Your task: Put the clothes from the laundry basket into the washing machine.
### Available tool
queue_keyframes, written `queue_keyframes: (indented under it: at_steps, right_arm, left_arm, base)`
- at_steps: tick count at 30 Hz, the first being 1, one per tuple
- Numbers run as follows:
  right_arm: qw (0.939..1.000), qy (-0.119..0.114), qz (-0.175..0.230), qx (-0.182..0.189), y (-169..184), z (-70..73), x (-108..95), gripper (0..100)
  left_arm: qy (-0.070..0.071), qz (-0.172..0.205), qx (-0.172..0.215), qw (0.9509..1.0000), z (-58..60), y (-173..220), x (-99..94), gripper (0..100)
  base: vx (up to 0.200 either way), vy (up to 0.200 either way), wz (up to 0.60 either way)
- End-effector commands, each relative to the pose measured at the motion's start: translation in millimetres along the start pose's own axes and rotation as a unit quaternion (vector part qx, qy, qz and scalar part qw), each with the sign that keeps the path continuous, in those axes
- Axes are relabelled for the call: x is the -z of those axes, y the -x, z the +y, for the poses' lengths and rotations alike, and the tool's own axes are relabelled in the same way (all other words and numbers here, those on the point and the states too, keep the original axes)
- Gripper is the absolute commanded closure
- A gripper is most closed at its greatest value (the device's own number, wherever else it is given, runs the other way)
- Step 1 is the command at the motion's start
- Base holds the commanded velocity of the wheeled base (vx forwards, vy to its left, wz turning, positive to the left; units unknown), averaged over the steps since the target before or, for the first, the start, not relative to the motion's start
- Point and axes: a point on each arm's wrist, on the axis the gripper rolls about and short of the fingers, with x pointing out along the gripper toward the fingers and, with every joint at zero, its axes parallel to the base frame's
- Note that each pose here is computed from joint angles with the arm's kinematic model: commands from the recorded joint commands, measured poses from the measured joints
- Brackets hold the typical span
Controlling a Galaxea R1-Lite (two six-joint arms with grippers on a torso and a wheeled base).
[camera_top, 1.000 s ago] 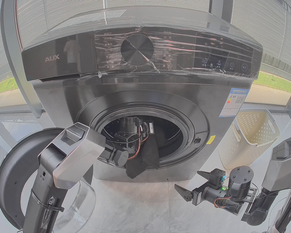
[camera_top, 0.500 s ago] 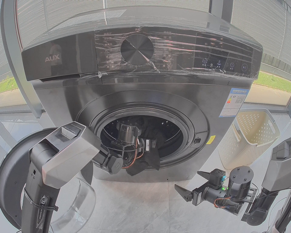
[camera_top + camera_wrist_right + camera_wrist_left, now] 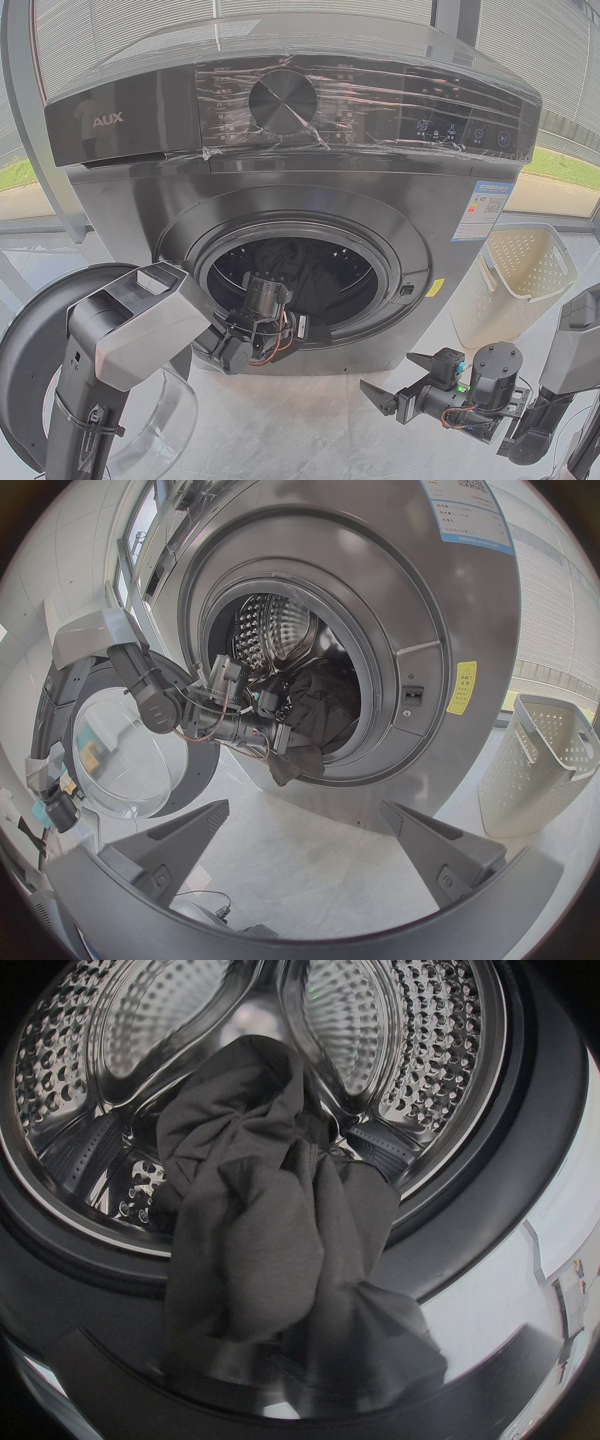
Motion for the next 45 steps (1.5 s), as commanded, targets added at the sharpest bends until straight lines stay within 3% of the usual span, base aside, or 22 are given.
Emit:
queue_keyframes:
  at_steps: [1, 3, 6, 9, 12, 13, 14, 15, 18, 19, 26, 29, 35, 40, 45]
  right_arm:
    - [1.0000, 0.000, -0.001, 0.000, -0.2, 0.1, -0.2, 0]
    - [1.0000, 0.000, 0.001, 0.000, -0.4, 0.1, 0.3, 0]
    - [1.0000, 0.000, -0.001, -0.001, -0.2, 0.2, -0.2, 0]
    - [1.0000, 0.000, -0.002, -0.001, 0.0, 0.5, -0.5, 0]
    - [1.0000, 0.000, -0.001, -0.002, 0.0, 0.6, -0.5, 0]
    - [1.0000, 0.000, -0.001, -0.002, 0.0, 0.6, -0.5, 0]
    - [1.0000, 0.001, -0.002, -0.001, 0.0, 0.5, -0.5, 0]
    - [1.0000, 0.000, -0.002, -0.001, 0.2, 0.6, -0.9, 0]
    - [1.0000, 0.000, -0.002, -0.001, 0.1, 0.2, -0.9, 0]
    - [1.0000, -0.001, -0.003, -0.001, 0.3, 0.2, -1.3, 0]
    - [1.0000, 0.000, -0.002, -0.001, 0.1, 0.2, -0.9, 0]
    - [1.0000, 0.000, -0.002, 0.000, 0.0, 0.2, -0.6, 0]
    - [1.0000, 0.000, -0.001, 0.000, 0.2, 0.1, -0.3, 0]
    - [1.0000, 0.000, 0.000, -0.001, 0.1, 0.4, 0.1, 0]
    - [1.0000, 0.000, 0.000, -0.001, 0.1, 0.4, 0.1, 0]
  left_arm:
    - [-0.002, 0.014, -0.001, 0.9999, -1.2, -8.0, 13.3, 100]
    - [0.002, 0.003, -0.001, 1.0000, -2.0, -9.7, 8.8, 100]
    - [0.021, -0.056, -0.001, 0.9982, -5.7, -17.2, -13.7, 100]
    - [0.049, -0.140, -0.004, 0.9890, -10.0, -21.0, -48.1, 100]
    - [0.064, -0.180, 0.000, 0.9815, -11.8, -19.7, -69.8, 100]
    - [0.064, -0.180, 0.000, 0.9815, -11.8, -19.7, -69.8, 100]
    - [0.079, -0.203, 0.001, 0.9759, -12.2, -18.1, -82.8, 100]
    - [0.081, -0.208, -0.002, 0.9748, -11.5, -17.8, -85.1, 100]
    - [0.080, -0.205, -0.004, 0.9755, -10.5, -17.0, -84.1, 100]
    - [0.080, -0.202, -0.004, 0.9761, -10.3, -17.3, -82.4, 0]
    - [0.075, -0.169, -0.006, 0.9827, -12.5, -9.0, -71.7, 0]
    - [0.064, -0.137, -0.012, 0.9884, -10.7, -6.6, -60.6, 0]
    - [0.046, -0.090, -0.019, 0.9947, -8.2, -10.7, -31.6, 0]
    - [0.040, -0.077, -0.022, 0.9960, -6.4, -23.8, -15.6, 0]
    - [0.042, -0.086, -0.024, 0.9951, -4.0, -33.8, -16.5, 0]
  base:
    - [0.000, 0.000, 0.00]
    - [0.000, 0.000, 0.00]
    - [0.000, 0.000, 0.00]
    - [0.000, 0.000, 0.00]
    - [0.000, 0.000, 0.00]
    - [0.000, 0.000, 0.00]
    - [0.000, 0.000, 0.00]
    - [0.000, 0.000, 0.00]
    - [0.000, 0.000, 0.00]
    - [0.000, 0.000, 0.00]
    - [0.000, 0.000, 0.00]
    - [0.000, 0.000, 0.00]
    - [0.000, 0.000, 0.00]
    - [0.000, 0.000, 0.00]
    - [0.000, 0.000, 0.00]
